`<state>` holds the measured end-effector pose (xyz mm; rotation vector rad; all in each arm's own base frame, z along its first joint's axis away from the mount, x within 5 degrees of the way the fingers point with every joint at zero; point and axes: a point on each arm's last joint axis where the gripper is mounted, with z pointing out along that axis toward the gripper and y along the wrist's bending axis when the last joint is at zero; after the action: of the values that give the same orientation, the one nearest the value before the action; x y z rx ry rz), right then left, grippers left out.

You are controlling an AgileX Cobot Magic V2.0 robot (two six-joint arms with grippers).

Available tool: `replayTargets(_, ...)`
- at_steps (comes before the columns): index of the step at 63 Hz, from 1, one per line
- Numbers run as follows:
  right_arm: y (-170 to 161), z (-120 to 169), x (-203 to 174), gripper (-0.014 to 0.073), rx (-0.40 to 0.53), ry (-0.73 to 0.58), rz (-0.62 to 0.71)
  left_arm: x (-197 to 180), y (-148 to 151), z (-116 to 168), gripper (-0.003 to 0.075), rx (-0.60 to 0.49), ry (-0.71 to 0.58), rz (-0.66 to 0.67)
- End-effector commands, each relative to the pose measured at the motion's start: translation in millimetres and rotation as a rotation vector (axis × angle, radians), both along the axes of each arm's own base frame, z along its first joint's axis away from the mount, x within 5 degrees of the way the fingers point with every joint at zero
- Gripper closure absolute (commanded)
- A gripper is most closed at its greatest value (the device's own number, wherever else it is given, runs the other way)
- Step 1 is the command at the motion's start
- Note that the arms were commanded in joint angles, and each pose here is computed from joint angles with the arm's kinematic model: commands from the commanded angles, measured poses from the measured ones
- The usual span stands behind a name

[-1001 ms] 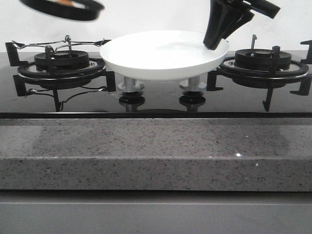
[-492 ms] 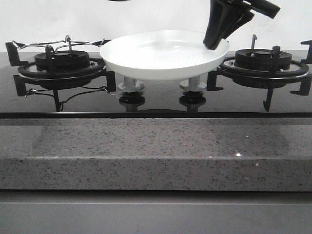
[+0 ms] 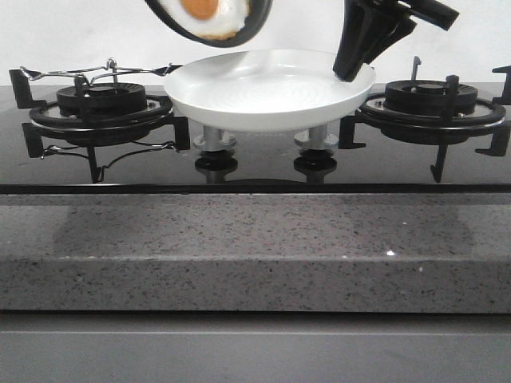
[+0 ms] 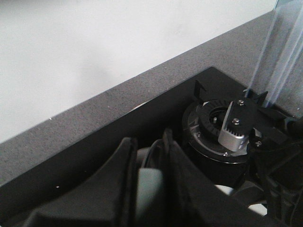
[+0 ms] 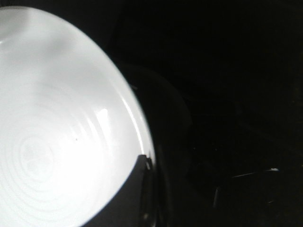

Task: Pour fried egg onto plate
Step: 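Tilt the pan over the raised plate with the left gripper, then carry the empty pan back to its burner with the left gripper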

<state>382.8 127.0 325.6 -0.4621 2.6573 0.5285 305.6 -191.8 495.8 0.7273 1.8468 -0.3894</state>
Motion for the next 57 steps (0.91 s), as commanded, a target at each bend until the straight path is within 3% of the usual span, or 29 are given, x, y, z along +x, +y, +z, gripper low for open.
replayTargets(1,-1.2,30.0,-8.0,0.0703,0.057,-0.093,-0.006,-32.2,-1.1,43.9,0.0741,-0.048,-0.211,0.024)
replayTargets(21,-1.2,30.0,-8.0,0.0703,0.057,-0.093,-0.006,-52.4,-23.9,42.4,0.0741,0.079,-0.271,0.051)
replayTargets(32,-1.2,30.0,-8.0,0.0703,0.057,-0.093,-0.006,-51.6,-21.4,40.1,0.0741,0.046,-0.212,0.080)
replayTargets(43,-1.2,30.0,-8.0,0.0703,0.057,-0.093,-0.006,-36.0,8.7,44.1,0.0740,-0.119,-0.101,0.149)
replayTargets(57,-1.2,30.0,-8.0,0.0703,0.057,-0.093,-0.006,0.4,81.8,45.6,0.0740,-0.508,0.117,0.120)
